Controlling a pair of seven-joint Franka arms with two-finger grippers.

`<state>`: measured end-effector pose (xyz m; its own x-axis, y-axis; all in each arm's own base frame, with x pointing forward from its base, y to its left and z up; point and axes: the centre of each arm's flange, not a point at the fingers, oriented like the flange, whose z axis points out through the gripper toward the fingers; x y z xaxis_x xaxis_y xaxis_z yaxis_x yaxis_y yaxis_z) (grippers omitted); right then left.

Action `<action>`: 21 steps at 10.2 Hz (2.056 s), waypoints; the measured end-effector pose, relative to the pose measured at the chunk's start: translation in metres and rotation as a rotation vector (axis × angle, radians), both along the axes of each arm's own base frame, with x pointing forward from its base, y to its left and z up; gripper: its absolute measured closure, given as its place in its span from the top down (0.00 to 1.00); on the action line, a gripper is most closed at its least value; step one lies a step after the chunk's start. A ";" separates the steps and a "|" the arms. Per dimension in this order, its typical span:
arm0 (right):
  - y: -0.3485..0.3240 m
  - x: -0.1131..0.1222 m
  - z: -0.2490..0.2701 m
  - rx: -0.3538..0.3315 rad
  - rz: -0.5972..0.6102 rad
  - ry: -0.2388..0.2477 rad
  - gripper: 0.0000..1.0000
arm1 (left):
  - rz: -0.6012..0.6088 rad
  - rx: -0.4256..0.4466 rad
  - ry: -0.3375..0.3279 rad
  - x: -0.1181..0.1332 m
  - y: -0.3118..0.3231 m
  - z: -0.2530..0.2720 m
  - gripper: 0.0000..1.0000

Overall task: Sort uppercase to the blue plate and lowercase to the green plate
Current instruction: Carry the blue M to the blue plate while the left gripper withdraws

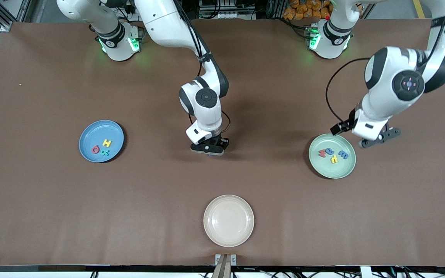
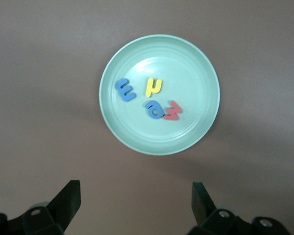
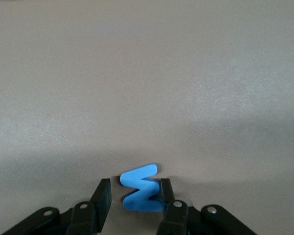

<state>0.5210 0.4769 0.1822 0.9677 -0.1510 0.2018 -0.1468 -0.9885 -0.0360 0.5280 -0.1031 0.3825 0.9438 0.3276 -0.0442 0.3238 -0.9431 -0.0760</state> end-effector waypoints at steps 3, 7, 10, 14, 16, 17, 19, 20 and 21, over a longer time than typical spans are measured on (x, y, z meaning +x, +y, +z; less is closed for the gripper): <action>0.001 0.001 -0.003 0.001 0.003 -0.008 0.42 | -0.025 -0.014 -0.082 0.010 0.006 0.038 1.00; 0.001 0.002 -0.002 0.002 0.004 -0.011 0.36 | -0.153 -0.038 -0.187 0.033 0.004 0.101 1.00; -0.008 0.011 -0.001 -0.012 0.038 -0.009 0.36 | -0.242 -0.045 -0.109 0.026 0.004 0.164 1.00; -0.071 0.053 0.032 -0.158 0.200 0.119 0.36 | -0.341 -0.067 -0.156 0.015 0.005 0.250 1.00; -0.129 0.075 0.073 -0.201 0.292 0.167 0.36 | -0.405 -0.066 -0.156 0.011 0.007 0.266 1.00; -0.169 0.081 0.090 -0.202 0.334 0.183 0.36 | -0.420 -0.065 -0.150 0.009 0.009 0.274 1.00; -0.263 0.074 0.115 -0.167 0.403 0.203 0.36 | -0.422 -0.065 -0.139 0.003 0.011 0.289 1.00; -0.313 0.061 0.117 -0.144 0.442 0.192 0.36 | -0.421 -0.066 -0.116 0.000 0.012 0.290 1.00; -0.364 0.044 0.112 -0.131 0.480 0.182 0.36 | -0.422 -0.067 -0.099 -0.002 0.012 0.288 1.00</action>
<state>0.5648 0.1129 0.2945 0.9430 0.3326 0.0115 0.3308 -0.9406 0.0758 0.5263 -0.0911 0.6705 0.9951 -0.0878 0.0454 -0.0880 -0.9961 0.0021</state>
